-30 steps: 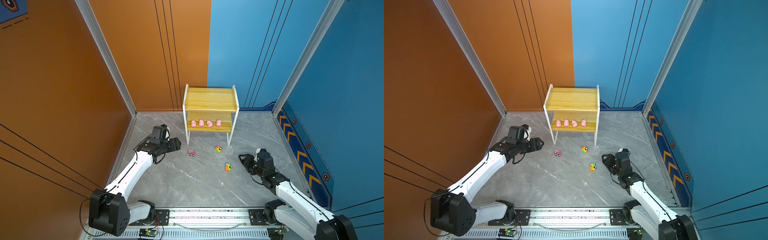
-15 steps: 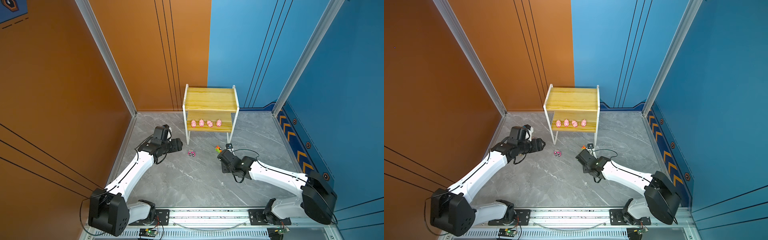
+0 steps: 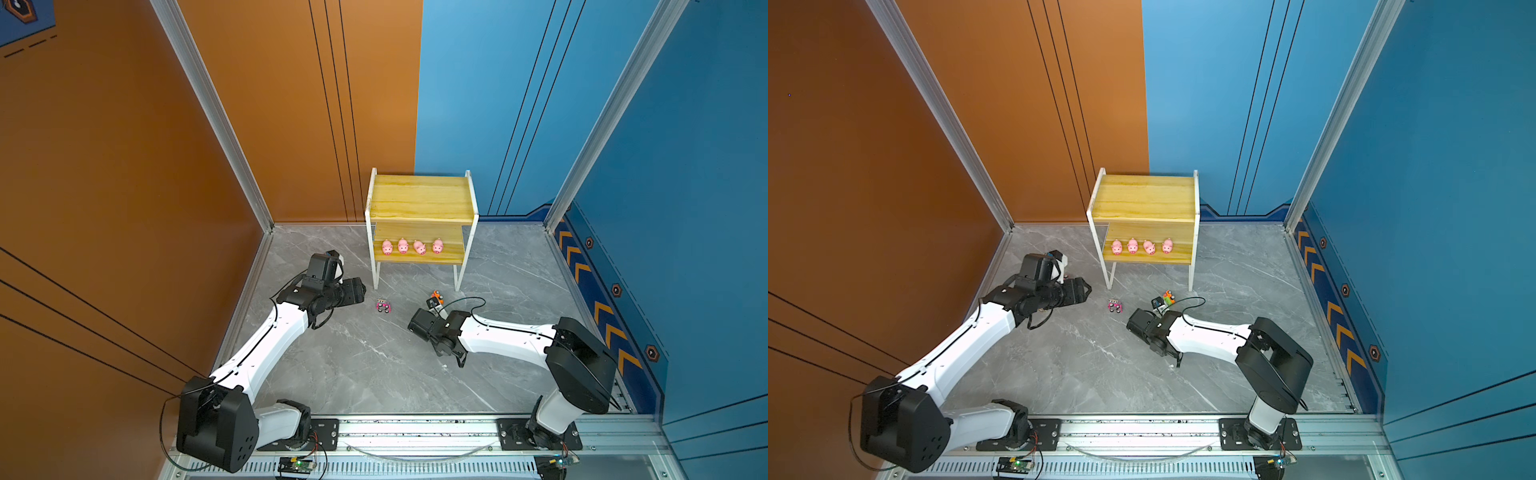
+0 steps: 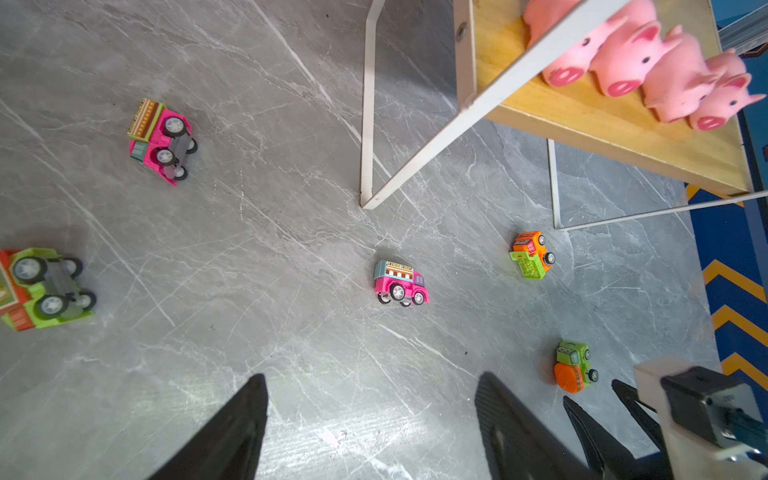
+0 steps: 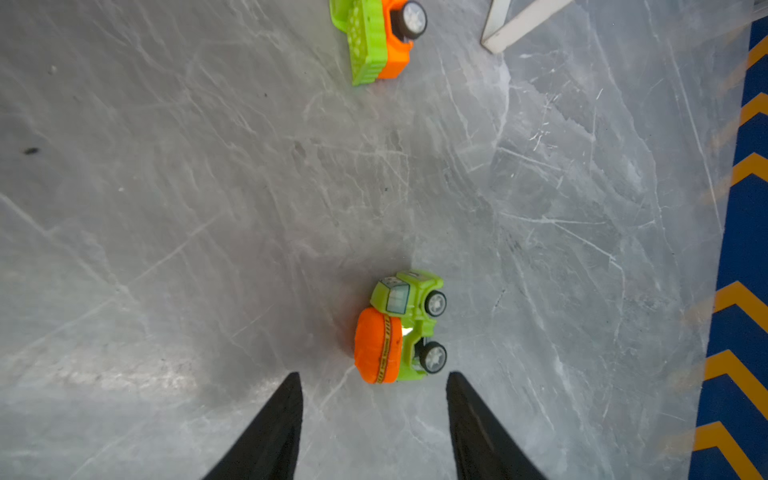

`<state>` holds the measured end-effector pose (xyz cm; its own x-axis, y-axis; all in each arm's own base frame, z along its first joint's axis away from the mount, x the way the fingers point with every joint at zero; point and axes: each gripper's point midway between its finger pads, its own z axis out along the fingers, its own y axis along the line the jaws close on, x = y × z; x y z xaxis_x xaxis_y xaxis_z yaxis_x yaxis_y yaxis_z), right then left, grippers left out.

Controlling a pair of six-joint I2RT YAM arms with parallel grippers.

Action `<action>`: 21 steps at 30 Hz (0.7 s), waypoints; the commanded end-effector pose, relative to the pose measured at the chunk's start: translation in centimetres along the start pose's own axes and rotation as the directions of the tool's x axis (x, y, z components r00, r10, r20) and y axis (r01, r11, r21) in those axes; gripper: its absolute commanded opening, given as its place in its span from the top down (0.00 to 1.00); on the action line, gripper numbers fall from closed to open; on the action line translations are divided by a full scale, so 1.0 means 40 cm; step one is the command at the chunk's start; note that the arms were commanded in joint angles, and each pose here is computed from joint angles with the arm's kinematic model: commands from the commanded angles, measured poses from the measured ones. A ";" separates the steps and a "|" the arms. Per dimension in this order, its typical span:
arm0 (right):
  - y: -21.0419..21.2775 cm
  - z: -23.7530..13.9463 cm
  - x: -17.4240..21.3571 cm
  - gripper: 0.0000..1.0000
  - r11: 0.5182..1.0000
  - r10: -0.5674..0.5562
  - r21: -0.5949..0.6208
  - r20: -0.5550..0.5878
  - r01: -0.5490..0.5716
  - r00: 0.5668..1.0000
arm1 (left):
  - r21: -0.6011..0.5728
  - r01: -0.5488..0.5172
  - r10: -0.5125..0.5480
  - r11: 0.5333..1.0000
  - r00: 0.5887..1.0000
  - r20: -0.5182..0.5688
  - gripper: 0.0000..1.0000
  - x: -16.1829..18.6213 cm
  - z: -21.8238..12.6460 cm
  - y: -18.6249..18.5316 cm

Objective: Place and organize the plastic toys onto the shelf

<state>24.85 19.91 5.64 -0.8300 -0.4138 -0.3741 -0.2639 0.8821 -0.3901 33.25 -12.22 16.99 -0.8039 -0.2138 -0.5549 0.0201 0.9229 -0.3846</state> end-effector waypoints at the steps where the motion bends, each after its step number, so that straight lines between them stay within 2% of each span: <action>1: -0.010 0.004 0.002 0.43 0.999 -0.031 0.029 -0.028 0.031 0.999 | 0.000 -0.026 0.026 1.000 1.000 -0.004 0.20 0.011 0.002 -0.003; 21: 0.010 0.068 0.019 0.44 1.000 -0.015 -0.016 -0.100 0.014 0.995 | 0.004 -0.032 0.032 0.999 0.999 0.000 0.20 0.012 -0.002 -0.006</action>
<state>25.32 19.19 3.57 -0.8623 -0.4079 -0.2999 -0.2771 0.8760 -0.3948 33.13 -12.43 16.91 -0.8064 -0.2082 -0.5535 0.0256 0.9228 -0.3844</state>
